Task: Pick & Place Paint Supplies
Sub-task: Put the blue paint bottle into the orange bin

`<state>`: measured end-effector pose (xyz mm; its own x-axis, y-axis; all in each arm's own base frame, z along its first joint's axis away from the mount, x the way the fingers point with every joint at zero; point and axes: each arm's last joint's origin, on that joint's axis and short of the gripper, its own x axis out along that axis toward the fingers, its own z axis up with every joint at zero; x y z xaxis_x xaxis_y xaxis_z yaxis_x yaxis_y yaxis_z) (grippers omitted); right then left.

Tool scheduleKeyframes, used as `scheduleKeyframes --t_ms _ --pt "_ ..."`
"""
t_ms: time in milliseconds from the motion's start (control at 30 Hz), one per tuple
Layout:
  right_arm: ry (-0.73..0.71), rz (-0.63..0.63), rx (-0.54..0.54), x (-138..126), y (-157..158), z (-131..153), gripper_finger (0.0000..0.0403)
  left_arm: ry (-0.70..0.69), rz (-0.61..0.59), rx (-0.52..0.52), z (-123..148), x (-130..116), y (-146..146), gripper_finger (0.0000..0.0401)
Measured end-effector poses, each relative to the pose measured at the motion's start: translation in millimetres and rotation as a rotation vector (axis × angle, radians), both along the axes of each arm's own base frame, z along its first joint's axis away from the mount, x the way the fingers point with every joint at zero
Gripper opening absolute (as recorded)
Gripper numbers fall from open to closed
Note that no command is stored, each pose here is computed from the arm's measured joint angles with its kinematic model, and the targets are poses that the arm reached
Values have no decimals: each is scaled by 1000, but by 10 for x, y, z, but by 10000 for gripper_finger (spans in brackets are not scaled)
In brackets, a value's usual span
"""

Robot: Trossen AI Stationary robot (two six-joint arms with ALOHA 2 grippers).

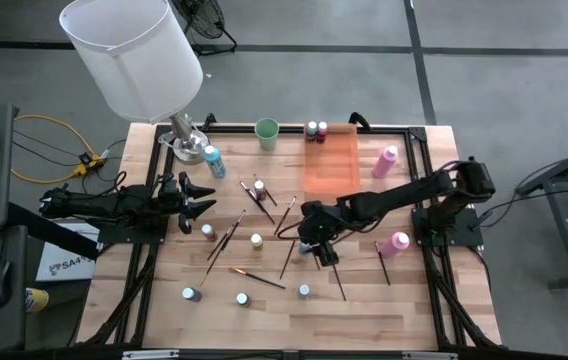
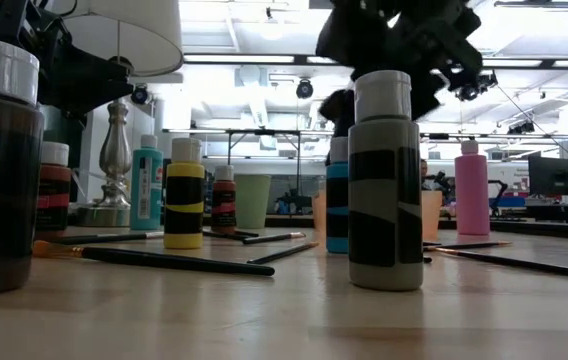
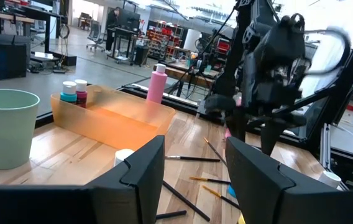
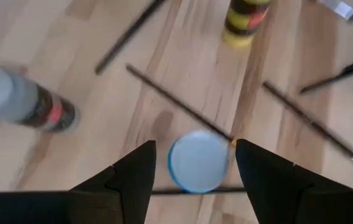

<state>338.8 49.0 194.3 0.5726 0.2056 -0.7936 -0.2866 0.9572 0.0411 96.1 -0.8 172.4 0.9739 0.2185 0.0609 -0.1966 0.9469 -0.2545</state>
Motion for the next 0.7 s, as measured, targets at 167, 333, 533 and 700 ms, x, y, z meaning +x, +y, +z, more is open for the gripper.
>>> scheduleKeyframes --t_ms 167,333,533,700 --pt "-35 6 6 42 23 3 215 0 0 0 0 0 0 168" --pt "-24 -13 -14 34 13 -6 215 0 0 0 0 0 0 168" --pt "-7 -47 9 28 4 -12 184 0 0 0 0 0 0 168" --pt "-7 -56 17 30 4 -10 128 0 0 0 0 0 0 168"
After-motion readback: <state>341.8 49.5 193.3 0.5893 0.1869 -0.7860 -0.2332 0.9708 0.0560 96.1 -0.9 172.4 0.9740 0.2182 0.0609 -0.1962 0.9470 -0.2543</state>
